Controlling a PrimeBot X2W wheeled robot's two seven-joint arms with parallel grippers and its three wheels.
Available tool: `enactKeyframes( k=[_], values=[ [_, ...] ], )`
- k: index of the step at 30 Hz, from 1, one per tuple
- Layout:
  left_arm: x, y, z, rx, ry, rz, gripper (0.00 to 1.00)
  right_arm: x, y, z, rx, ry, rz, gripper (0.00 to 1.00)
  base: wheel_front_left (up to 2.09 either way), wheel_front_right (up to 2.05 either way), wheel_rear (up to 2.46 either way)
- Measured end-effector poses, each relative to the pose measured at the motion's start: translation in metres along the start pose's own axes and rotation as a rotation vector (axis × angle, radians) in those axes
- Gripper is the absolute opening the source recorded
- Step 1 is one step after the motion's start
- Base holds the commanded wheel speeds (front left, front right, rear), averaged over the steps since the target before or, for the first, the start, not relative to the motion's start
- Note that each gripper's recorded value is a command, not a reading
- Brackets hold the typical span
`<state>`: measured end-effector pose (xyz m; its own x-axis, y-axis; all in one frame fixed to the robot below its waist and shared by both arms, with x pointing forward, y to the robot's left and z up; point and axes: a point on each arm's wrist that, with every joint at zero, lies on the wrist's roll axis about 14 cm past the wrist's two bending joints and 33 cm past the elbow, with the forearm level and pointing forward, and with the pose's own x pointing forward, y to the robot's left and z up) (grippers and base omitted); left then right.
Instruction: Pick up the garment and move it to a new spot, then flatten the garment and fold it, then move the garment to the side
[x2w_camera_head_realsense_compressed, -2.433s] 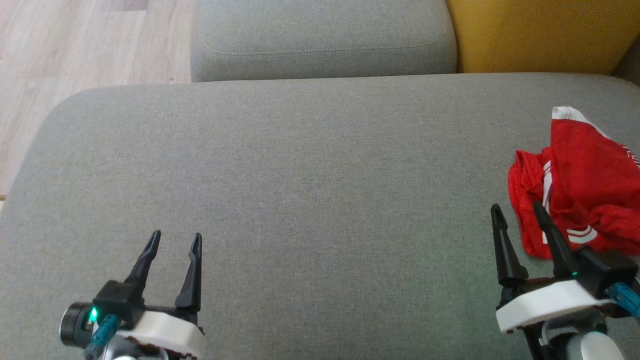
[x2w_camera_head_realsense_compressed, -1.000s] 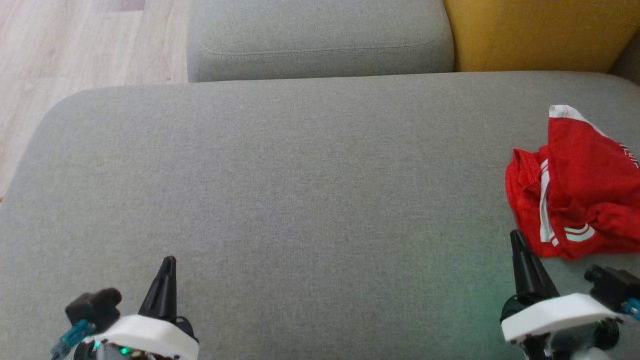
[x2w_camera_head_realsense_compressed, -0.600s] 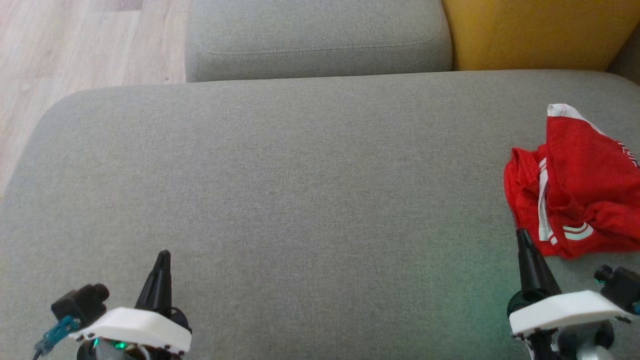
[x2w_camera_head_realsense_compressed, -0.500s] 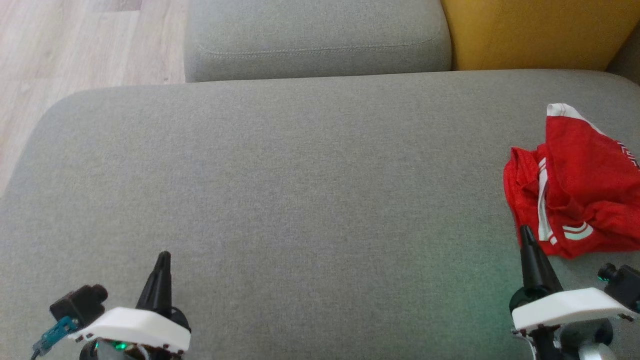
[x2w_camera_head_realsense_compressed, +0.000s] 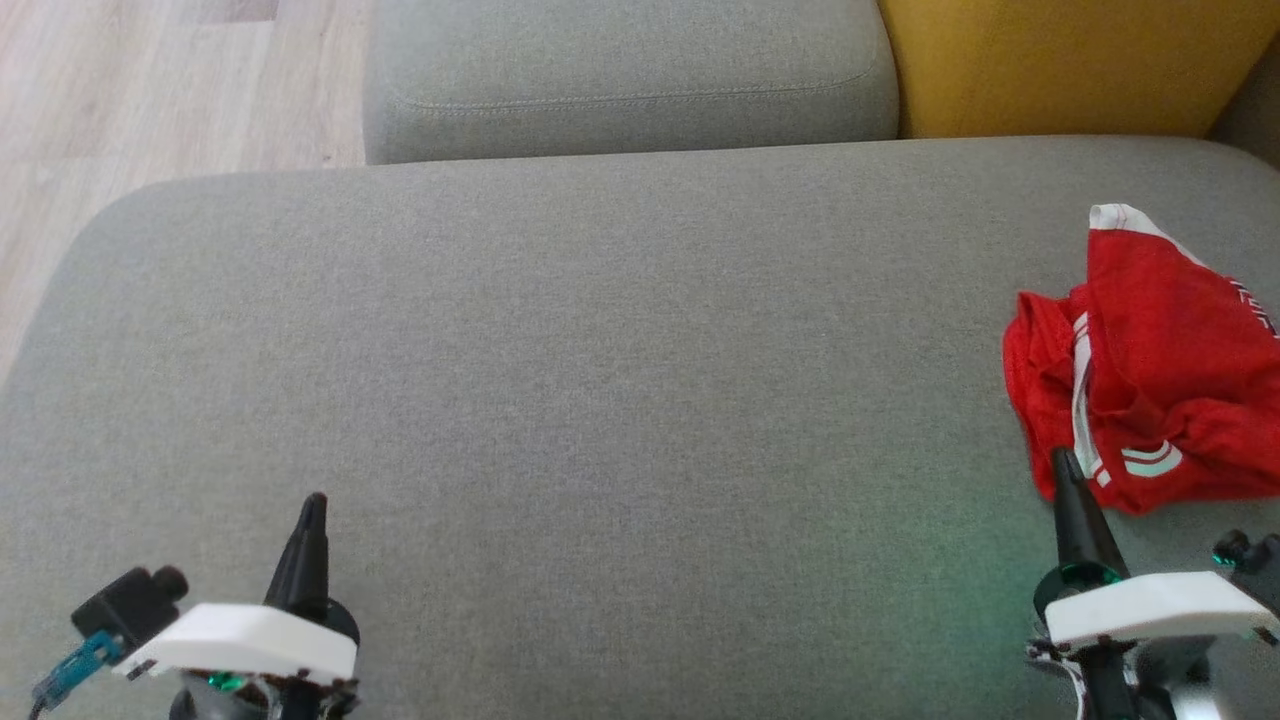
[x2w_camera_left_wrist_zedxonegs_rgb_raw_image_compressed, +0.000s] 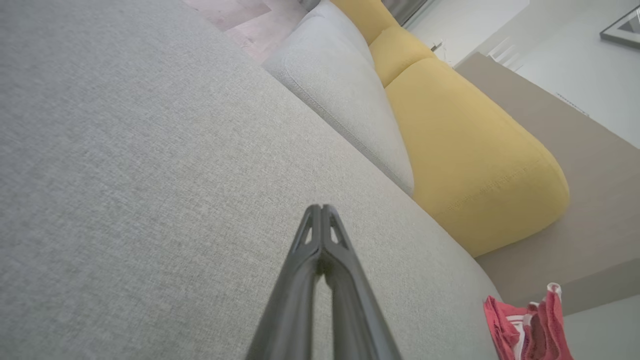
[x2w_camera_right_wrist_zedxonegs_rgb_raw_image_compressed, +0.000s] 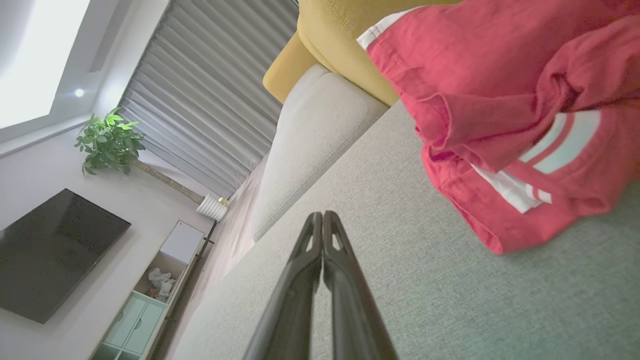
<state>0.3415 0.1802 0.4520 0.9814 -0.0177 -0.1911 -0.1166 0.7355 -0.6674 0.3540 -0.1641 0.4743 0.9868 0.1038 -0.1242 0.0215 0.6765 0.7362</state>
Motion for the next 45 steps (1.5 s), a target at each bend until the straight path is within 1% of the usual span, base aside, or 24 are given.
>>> enactKeyframes(
  k=[9, 18, 24, 45],
  values=[
    [0.002, 0.003, 0.001, -0.101, 0.005, 0.012, 0.0, 0.002, -0.002, 0.004, 0.095, -0.015, -0.004, 0.0, 0.0, 0.0, 0.0],
    [0.007, 0.001, 0.006, -0.217, -0.004, 0.003, 0.0, 0.002, -0.009, 0.007, 0.198, -0.026, -0.022, 0.0, 0.0, 0.0, 0.0],
    [0.01, -0.003, 0.006, -0.292, 0.002, -0.007, 0.0, 0.006, -0.007, 0.012, 0.266, -0.043, -0.011, 0.0, 0.0, 0.0, 0.0],
    [0.017, -0.003, 0.015, -0.553, -0.011, -0.027, 0.0, 0.01, -0.016, 0.022, 0.511, -0.086, -0.023, 0.0, 0.0, 0.0, 0.0]
  ],
)
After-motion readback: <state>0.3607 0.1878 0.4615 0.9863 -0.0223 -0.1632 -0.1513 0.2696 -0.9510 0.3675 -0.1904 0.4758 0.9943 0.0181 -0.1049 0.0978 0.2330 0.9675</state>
